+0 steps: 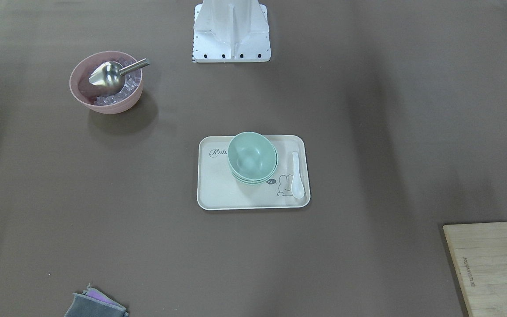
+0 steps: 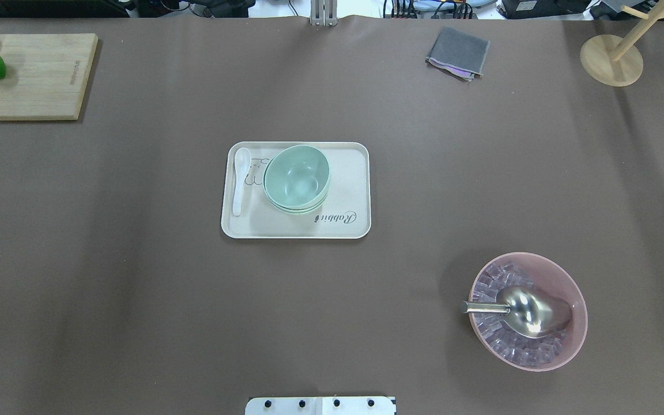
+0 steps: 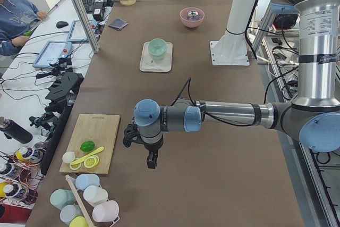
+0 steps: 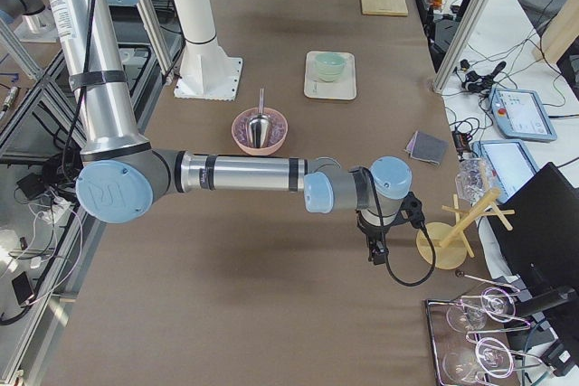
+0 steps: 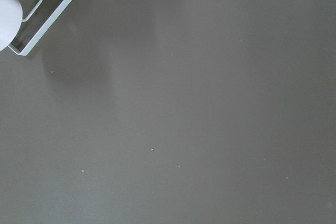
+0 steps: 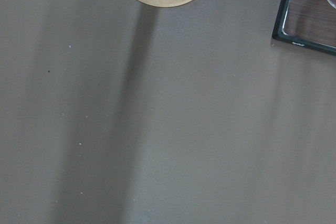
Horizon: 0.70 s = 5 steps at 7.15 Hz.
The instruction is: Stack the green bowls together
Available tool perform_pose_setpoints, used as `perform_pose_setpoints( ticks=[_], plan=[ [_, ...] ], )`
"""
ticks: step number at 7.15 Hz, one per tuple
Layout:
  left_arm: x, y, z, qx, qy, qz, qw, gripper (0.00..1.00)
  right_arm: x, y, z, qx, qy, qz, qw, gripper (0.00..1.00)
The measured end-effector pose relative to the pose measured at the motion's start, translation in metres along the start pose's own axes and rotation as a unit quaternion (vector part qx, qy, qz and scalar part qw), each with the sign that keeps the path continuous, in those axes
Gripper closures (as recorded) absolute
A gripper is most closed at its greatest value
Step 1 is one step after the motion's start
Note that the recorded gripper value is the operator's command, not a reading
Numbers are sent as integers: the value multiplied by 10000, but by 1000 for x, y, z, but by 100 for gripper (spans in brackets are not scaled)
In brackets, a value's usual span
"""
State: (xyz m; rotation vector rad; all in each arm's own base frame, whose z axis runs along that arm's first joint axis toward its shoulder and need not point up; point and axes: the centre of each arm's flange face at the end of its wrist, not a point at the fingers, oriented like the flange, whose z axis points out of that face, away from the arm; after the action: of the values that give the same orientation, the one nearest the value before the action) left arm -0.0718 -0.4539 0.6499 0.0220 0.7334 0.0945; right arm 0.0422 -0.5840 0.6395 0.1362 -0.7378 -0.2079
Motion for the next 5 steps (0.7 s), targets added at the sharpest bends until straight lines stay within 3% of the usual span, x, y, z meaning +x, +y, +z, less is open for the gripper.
perform_pose_setpoints(
  ticks=[5],
  plan=[
    [-3, 2, 3, -33, -11, -43, 10000, 2, 17, 14, -1, -346, -31, 486, 9982, 0]
  ],
)
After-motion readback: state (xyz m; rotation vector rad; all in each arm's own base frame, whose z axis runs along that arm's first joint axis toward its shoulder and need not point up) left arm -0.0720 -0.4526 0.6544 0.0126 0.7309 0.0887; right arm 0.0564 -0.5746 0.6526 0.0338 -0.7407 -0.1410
